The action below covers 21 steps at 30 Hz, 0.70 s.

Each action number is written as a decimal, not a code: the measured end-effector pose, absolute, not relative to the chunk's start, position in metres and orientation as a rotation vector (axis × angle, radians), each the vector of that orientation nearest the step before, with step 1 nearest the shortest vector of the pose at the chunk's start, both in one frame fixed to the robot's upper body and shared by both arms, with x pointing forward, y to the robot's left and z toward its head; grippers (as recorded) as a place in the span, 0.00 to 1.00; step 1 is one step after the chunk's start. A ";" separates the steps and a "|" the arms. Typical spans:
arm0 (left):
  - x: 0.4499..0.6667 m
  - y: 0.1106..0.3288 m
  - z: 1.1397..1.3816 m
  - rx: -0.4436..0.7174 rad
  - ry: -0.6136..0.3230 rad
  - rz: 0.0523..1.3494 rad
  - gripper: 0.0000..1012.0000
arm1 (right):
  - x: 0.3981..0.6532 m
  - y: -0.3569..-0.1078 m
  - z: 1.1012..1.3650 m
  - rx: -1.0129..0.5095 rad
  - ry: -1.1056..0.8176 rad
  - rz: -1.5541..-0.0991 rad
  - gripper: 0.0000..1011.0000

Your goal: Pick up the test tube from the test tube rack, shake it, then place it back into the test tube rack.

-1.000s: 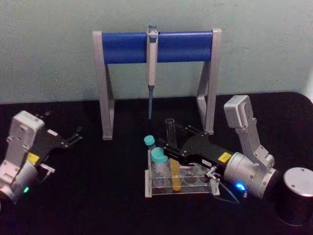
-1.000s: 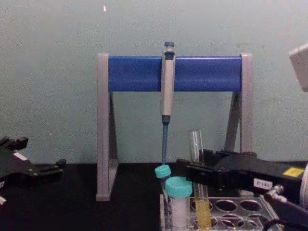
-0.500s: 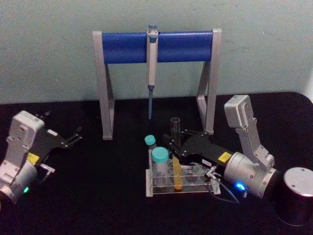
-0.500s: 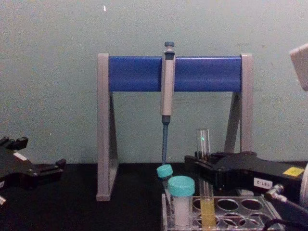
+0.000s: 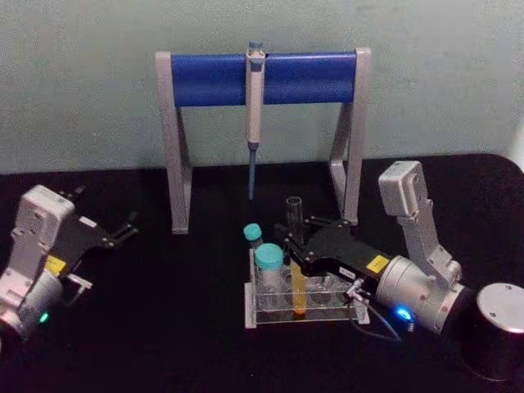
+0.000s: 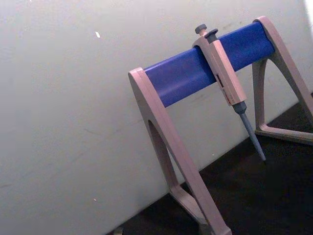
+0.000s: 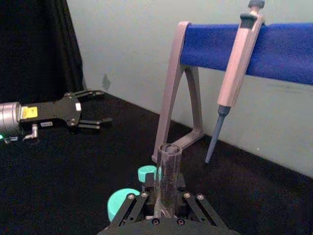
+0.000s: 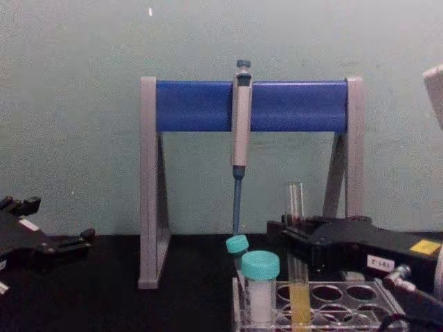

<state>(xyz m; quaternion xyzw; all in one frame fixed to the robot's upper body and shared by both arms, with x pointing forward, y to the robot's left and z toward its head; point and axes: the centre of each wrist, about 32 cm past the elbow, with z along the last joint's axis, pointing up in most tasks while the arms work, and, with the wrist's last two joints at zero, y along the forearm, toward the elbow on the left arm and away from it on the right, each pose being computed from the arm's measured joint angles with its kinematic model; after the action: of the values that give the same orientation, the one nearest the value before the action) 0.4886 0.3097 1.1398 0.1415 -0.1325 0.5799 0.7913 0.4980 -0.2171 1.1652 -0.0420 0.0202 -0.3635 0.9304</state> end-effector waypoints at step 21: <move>0.489 0.310 1.140 0.304 -0.285 1.248 0.99 | 0.476 -0.220 1.151 0.014 -0.077 -0.730 0.23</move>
<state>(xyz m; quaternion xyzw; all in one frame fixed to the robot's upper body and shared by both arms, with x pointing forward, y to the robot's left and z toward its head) 0.4886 0.3097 1.1398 0.1415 -0.1324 0.5799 0.7913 0.4759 -0.2196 1.1508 0.0069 -0.0374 -0.3570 0.9333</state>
